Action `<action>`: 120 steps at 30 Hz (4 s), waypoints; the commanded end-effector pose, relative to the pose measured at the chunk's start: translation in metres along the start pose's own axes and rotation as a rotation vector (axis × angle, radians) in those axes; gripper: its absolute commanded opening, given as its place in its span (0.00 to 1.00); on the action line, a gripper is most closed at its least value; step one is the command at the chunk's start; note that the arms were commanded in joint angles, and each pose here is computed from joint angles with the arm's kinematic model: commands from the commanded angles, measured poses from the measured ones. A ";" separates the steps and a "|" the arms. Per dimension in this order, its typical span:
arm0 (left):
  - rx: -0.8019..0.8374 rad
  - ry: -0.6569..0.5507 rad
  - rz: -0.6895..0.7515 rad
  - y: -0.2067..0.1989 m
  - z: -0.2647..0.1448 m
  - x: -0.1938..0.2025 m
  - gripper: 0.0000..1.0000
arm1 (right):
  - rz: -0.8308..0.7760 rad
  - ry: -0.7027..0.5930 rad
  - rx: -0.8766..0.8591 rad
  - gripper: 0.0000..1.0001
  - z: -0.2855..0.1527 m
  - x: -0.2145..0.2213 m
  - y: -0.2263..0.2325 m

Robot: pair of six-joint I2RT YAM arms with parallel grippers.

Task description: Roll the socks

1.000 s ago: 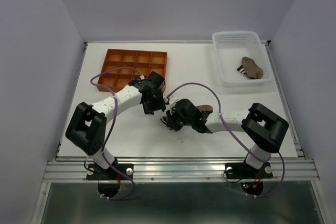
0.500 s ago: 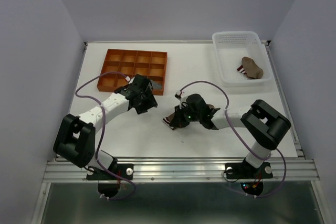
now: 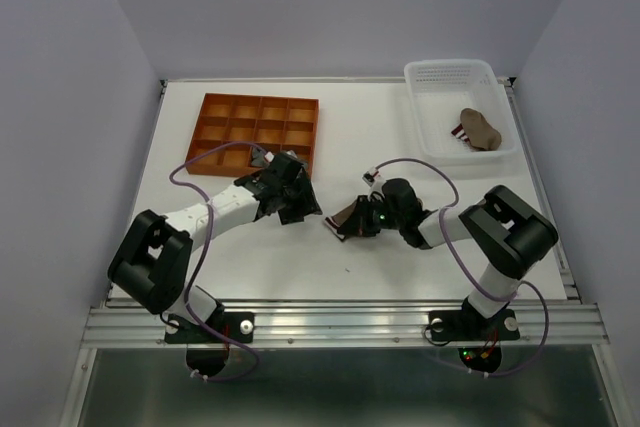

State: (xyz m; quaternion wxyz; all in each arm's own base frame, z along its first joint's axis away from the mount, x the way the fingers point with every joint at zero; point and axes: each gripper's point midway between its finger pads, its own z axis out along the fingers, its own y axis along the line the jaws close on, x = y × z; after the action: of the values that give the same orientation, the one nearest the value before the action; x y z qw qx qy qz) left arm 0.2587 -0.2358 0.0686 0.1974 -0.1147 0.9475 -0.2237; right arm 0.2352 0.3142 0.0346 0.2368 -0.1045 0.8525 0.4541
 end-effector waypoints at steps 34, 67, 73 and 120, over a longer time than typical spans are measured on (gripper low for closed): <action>0.092 0.098 0.139 -0.040 0.056 0.028 0.51 | 0.217 -0.046 -0.071 0.01 -0.008 -0.012 -0.024; -0.173 0.120 0.231 -0.008 0.033 0.027 0.00 | -0.125 -0.143 0.218 0.34 -0.057 -0.052 -0.028; -0.263 0.137 0.280 0.007 0.026 0.024 0.00 | -0.078 -0.154 0.410 0.24 -0.064 -0.051 -0.064; -0.427 0.298 0.214 0.043 0.013 0.033 0.00 | -0.897 -0.133 0.064 0.54 -0.003 0.009 0.115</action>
State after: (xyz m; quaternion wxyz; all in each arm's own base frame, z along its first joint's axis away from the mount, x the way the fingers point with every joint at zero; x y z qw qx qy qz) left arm 0.2293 -0.2127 0.0246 0.0600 -0.0088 0.9980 -0.0150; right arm 0.1825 0.3540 0.0933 0.4345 -0.4093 0.7490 0.2875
